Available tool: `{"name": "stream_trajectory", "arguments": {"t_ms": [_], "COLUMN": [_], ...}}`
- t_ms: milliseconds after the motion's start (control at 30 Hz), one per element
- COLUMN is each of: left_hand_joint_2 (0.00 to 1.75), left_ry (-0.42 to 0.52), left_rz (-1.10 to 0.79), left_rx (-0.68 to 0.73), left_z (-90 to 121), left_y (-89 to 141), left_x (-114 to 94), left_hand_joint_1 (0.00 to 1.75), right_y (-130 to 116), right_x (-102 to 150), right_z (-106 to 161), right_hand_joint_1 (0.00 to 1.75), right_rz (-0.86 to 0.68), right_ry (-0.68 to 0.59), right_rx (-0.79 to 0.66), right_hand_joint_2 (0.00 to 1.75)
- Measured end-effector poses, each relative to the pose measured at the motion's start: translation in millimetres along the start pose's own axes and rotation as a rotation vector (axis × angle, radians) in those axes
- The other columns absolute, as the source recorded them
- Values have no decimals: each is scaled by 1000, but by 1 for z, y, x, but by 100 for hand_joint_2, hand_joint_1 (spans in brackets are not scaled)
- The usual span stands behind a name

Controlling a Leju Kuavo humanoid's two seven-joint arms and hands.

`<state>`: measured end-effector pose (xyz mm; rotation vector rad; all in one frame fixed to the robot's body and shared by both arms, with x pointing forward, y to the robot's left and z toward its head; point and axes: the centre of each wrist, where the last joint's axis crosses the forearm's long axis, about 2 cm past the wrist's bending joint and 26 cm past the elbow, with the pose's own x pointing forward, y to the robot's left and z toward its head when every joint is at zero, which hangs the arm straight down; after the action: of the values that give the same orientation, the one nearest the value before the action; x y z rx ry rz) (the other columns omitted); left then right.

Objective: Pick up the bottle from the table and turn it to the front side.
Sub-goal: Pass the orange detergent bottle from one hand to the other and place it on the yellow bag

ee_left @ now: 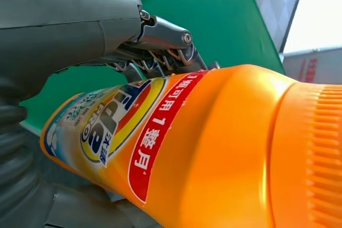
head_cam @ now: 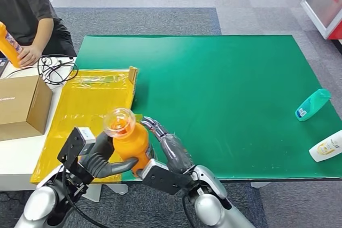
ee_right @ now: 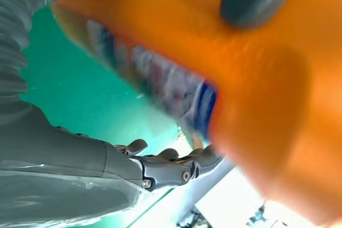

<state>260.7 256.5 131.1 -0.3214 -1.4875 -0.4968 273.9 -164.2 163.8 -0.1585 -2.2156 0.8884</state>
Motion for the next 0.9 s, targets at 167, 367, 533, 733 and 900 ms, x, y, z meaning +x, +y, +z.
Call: {"name": "stream_trajectory", "arguments": {"t_ms": [167,367,533,733,900], "left_hand_joint_2": [175,175,175,175,175], "left_ry": [9,7,2,72,235], "left_rz": [-174,-289,-307,-466,-697], "left_rx": [62,117,129,171,165], "left_z": [8,17,20,21,28], "left_y": [20,48,53,68,126], "left_x": [19,37,40,48,74], "left_hand_joint_1": [175,175,175,175,175], "right_y": [-16,-30,-33,-33,-33], "right_x": [-11,-22,-24,-26,-30], "right_z": [11,24,27,31,47], "right_hand_joint_1": [0,0,0,0,0], "right_rz": [-17,-3,0,-2,-8], "right_ry": [62,119,133,161,209], "right_rx": [-77,-119,-133,-141,-142], "right_hand_joint_2": [175,175,175,175,175]}}
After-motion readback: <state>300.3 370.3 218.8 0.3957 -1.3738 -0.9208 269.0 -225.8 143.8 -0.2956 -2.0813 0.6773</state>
